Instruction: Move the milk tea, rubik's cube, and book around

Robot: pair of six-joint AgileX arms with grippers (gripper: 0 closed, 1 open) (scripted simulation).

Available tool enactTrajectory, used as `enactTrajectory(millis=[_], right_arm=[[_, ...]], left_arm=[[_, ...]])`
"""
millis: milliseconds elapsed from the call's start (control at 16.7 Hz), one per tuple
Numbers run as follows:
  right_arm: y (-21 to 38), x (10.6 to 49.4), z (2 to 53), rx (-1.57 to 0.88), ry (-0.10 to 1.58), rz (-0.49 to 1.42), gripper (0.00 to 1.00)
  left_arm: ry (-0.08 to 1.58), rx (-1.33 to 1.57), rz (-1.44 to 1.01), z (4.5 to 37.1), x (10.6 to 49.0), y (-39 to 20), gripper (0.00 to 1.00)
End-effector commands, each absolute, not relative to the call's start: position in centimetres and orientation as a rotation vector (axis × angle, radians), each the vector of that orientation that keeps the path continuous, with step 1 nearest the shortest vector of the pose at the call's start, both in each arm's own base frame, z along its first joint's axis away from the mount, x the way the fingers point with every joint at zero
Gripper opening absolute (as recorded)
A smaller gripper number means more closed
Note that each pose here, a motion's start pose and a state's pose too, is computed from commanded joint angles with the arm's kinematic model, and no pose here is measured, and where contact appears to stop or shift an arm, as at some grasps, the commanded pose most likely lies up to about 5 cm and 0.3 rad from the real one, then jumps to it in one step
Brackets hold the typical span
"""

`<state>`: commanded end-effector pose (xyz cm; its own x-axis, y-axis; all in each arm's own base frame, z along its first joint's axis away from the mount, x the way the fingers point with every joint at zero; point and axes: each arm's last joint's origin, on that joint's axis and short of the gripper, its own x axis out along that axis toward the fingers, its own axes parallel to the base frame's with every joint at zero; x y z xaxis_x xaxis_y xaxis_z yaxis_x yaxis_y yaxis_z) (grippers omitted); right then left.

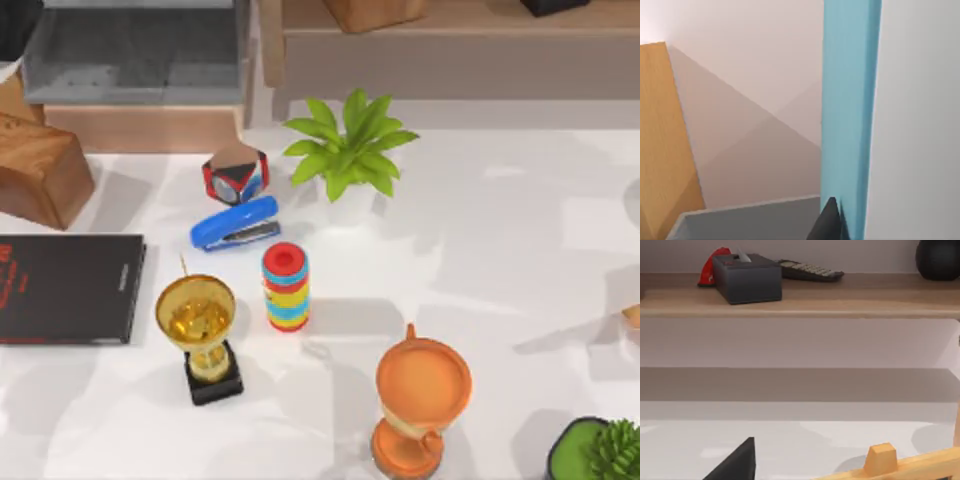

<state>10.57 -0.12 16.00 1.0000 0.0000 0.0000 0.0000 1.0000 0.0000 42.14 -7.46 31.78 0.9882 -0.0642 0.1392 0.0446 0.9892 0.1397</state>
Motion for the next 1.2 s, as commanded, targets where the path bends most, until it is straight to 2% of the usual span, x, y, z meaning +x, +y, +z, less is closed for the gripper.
enactTrajectory(millis=[240, 420, 600, 960, 1200], right_arm=[[-0.1, 10.6, 16.0, 0.0, 0.0, 0.0, 1.0], [-0.1, 10.6, 16.0, 0.0, 0.0, 0.0, 1.0], [-0.1, 10.6, 16.0, 0.0, 0.0, 0.0, 1.0], [-0.1, 10.6, 16.0, 0.0, 0.0, 0.0, 1.0], [-0.1, 10.6, 16.0, 0.0, 0.0, 0.0, 1.0]], left_arm=[[-0.262, 0.377, -0.045, 35.5, 36.9, -5.6, 0.0], [-0.272, 0.62, -0.015, 34.3, 32.5, -4.1, 0.0], [-0.191, 0.896, 0.003, 29.5, 28.3, -2.5, 0.0], [0.122, 1.36, -0.122, 16.3, 20.8, -0.4, 0.0], [0.297, 1.504, -0.299, 10.8, 17.9, 0.0, 0.0]])
